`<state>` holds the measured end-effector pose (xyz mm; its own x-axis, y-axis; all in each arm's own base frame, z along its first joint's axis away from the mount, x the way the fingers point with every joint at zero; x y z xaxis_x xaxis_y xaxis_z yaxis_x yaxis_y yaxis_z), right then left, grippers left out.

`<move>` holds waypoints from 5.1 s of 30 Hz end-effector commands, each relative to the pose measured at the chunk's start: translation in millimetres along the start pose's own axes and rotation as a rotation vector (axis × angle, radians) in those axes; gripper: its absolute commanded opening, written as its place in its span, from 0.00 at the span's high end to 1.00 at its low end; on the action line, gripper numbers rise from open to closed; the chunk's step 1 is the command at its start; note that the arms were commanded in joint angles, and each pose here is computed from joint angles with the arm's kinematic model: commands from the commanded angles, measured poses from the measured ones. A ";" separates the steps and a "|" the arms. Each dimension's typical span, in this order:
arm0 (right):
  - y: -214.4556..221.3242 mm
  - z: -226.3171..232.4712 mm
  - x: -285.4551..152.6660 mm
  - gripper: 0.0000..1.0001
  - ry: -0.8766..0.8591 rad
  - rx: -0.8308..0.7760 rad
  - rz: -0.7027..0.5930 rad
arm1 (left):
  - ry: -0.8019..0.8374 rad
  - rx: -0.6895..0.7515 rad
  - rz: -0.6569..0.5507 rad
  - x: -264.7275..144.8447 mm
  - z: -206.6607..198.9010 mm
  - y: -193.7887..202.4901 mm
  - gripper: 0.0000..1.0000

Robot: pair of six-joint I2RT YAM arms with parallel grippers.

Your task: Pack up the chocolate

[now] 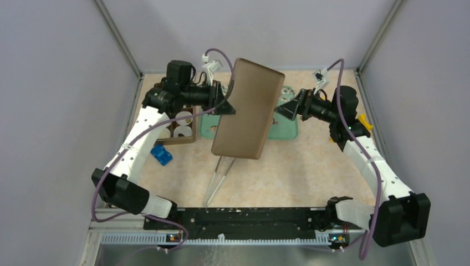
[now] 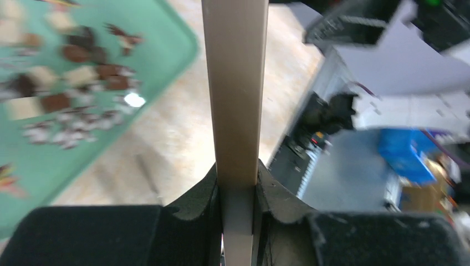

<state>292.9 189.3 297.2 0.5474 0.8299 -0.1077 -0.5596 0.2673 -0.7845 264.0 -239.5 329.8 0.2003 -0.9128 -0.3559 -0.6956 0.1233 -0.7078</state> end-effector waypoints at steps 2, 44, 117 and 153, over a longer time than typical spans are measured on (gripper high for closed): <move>10.7 -40.2 -27.3 0.06 0.349 -0.053 0.044 | -0.416 -0.003 -0.115 -47.9 37.2 -42.1 1.00; 51.4 -91.7 -43.8 0.11 0.656 0.118 0.209 | -2.229 0.240 0.212 -185.5 251.3 -75.6 1.00; 89.3 -96.5 -52.2 0.12 0.663 0.204 0.214 | -1.938 0.258 0.568 -53.2 330.5 15.2 0.70; 93.8 -91.4 -50.1 0.12 0.643 0.218 0.221 | -1.332 -0.005 -0.071 -39.1 241.7 -85.3 0.29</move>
<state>267.0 120.9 158.0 0.5999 0.4152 -0.6839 -0.7995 0.2804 -0.5311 474.2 -125.5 182.5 0.6274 0.3046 -0.7167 -0.7786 0.2628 -0.5699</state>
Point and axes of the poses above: each gripper's point midway between its finger pads, its own x axis out along the fingers, its own z axis along the line the jaws close on, y = z × x, the point moved 2 cm from there along -x, back along the fingers, and after that the axes turned 1 degree about -x, right-handed, at the moved point
